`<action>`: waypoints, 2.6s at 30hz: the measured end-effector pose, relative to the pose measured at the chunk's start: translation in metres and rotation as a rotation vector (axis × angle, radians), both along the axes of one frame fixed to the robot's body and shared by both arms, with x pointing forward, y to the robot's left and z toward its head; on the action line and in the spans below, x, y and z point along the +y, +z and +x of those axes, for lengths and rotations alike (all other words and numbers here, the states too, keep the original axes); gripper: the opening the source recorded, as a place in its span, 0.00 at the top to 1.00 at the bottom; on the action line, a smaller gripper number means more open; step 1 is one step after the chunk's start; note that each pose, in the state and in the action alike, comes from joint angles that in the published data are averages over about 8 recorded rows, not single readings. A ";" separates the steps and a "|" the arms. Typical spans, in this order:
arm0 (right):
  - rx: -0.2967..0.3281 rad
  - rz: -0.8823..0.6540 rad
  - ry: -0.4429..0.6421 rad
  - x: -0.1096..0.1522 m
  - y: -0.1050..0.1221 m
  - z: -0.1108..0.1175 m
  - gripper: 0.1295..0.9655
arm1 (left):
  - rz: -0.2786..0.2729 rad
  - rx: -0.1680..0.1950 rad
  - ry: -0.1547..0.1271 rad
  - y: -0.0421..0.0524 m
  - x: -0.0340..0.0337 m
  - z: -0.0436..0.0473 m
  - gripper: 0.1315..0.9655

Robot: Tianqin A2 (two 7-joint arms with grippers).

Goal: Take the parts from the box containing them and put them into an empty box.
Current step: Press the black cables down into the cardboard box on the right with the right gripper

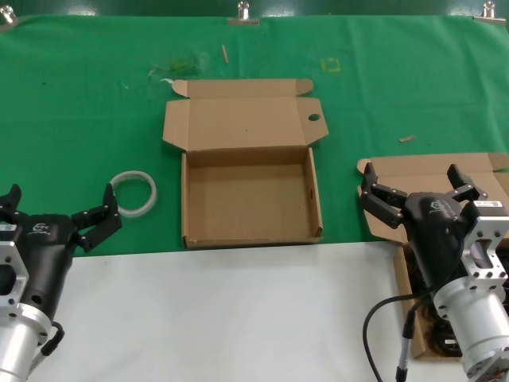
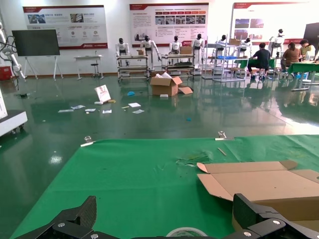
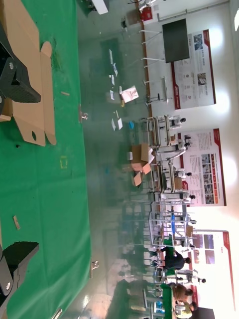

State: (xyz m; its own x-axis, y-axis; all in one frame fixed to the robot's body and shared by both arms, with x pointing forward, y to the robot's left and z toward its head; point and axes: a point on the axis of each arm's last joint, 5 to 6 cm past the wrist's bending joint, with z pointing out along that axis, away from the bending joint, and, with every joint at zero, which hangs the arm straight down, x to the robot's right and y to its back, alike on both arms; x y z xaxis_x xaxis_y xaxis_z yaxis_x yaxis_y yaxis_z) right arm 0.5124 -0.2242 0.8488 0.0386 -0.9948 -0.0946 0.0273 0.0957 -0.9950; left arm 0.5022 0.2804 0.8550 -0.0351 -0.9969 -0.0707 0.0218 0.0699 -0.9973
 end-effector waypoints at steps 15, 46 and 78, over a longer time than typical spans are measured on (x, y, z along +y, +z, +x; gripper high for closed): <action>0.000 0.000 0.000 0.000 0.000 0.000 0.00 | 0.000 0.000 0.000 0.0000 0.0000 0.0000 0.00; 0.417 -0.264 -0.363 0.023 0.001 -0.076 0.00 | 0.000 0.000 0.000 0.0000 0.0000 0.0000 0.00; 0.825 -1.187 -0.072 -0.009 0.013 0.007 0.00 | 0.000 0.000 0.000 0.0000 0.0000 0.0000 0.00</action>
